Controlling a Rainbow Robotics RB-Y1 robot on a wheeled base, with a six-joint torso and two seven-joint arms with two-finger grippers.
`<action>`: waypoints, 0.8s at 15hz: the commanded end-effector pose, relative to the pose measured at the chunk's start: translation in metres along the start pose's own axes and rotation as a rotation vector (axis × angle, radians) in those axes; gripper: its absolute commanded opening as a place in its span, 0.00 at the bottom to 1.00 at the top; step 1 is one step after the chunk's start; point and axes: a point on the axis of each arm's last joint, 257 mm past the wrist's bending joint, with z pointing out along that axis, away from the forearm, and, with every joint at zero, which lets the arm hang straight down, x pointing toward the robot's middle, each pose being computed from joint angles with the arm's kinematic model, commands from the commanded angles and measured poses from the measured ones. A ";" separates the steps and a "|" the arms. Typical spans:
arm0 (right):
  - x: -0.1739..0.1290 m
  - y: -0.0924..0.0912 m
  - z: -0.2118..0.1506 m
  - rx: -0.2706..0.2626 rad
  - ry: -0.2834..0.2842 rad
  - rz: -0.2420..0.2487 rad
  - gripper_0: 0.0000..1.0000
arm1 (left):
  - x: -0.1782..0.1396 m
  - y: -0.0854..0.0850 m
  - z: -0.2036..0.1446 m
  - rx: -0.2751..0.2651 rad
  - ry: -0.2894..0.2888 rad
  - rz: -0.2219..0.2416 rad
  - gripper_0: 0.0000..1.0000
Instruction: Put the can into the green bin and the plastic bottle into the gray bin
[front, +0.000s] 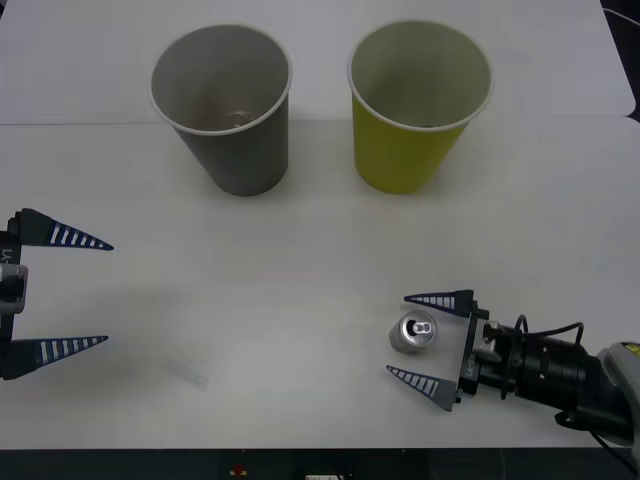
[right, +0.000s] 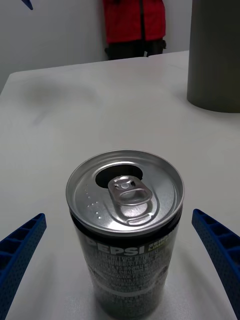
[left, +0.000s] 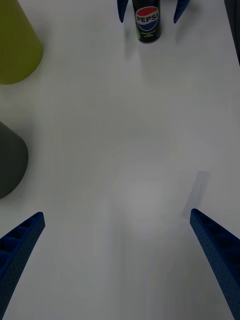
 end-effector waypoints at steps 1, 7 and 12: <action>-0.003 0.003 0.008 0.003 -0.015 -0.008 1.00 | 0.000 0.000 0.000 0.000 0.000 0.000 1.00; -0.006 0.000 0.008 0.016 -0.028 -0.016 0.00 | 0.000 0.000 0.000 0.000 0.000 0.000 1.00; -0.010 0.006 0.007 0.001 -0.045 -0.007 0.00 | 0.000 0.000 0.000 0.000 0.000 0.000 1.00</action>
